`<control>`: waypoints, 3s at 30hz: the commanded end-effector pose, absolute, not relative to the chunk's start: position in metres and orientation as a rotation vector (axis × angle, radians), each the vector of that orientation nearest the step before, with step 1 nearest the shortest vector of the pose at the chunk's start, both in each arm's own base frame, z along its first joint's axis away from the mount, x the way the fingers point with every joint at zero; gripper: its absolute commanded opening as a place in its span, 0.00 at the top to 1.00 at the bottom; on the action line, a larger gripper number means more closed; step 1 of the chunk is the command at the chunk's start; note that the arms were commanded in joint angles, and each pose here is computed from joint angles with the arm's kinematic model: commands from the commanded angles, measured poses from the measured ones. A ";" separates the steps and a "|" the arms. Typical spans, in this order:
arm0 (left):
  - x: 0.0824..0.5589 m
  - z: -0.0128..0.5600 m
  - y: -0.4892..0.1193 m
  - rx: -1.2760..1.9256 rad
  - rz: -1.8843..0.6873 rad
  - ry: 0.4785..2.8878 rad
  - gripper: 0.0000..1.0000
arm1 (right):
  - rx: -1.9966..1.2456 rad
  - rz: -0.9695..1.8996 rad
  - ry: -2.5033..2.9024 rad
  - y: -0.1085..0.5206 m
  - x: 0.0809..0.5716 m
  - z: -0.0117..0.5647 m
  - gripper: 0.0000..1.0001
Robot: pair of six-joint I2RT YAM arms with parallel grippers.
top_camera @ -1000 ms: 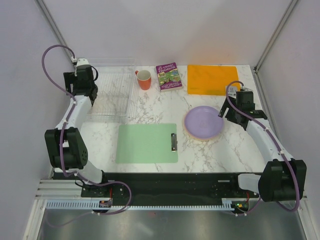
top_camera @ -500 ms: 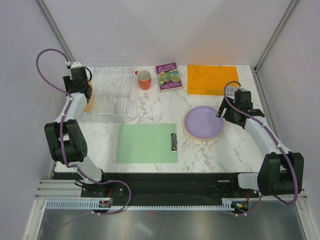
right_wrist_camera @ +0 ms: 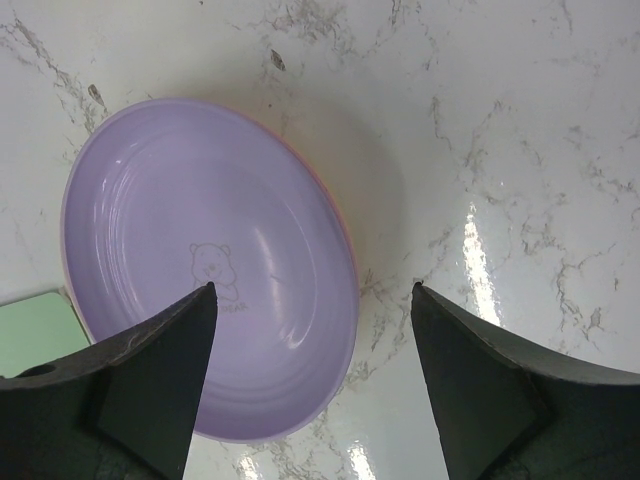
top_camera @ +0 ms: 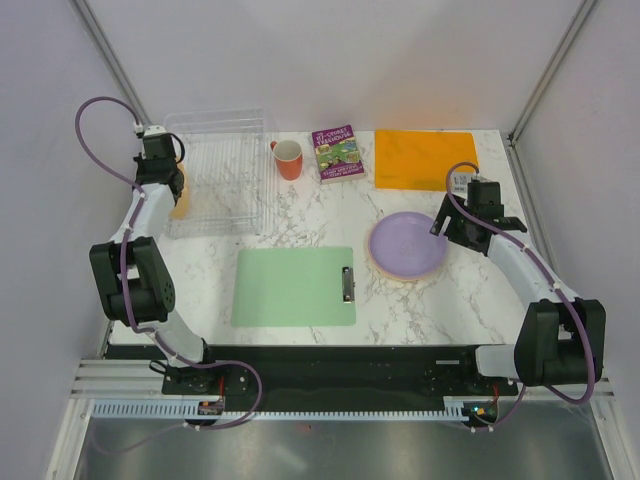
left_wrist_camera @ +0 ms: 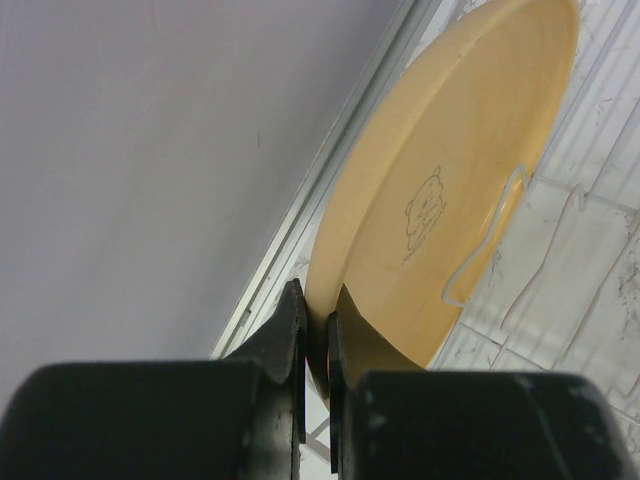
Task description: Unload the plates from the dish rack
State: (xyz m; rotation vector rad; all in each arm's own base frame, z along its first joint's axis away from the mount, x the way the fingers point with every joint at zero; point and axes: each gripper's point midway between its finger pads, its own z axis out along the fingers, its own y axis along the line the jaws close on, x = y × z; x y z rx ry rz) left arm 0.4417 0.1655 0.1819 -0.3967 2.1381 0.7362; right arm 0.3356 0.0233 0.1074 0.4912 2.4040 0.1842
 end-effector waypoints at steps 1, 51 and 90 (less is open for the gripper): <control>0.459 0.195 0.162 -0.460 0.647 2.072 0.98 | 0.489 0.202 2.379 0.024 0.342 0.110 0.15; 0.430 0.346 0.057 -0.160 0.792 1.814 0.98 | 0.434 0.189 2.253 0.017 0.327 0.157 0.14; 0.325 0.269 -0.268 0.190 -0.901 2.062 0.98 | 0.139 0.870 2.052 0.194 0.339 0.225 0.39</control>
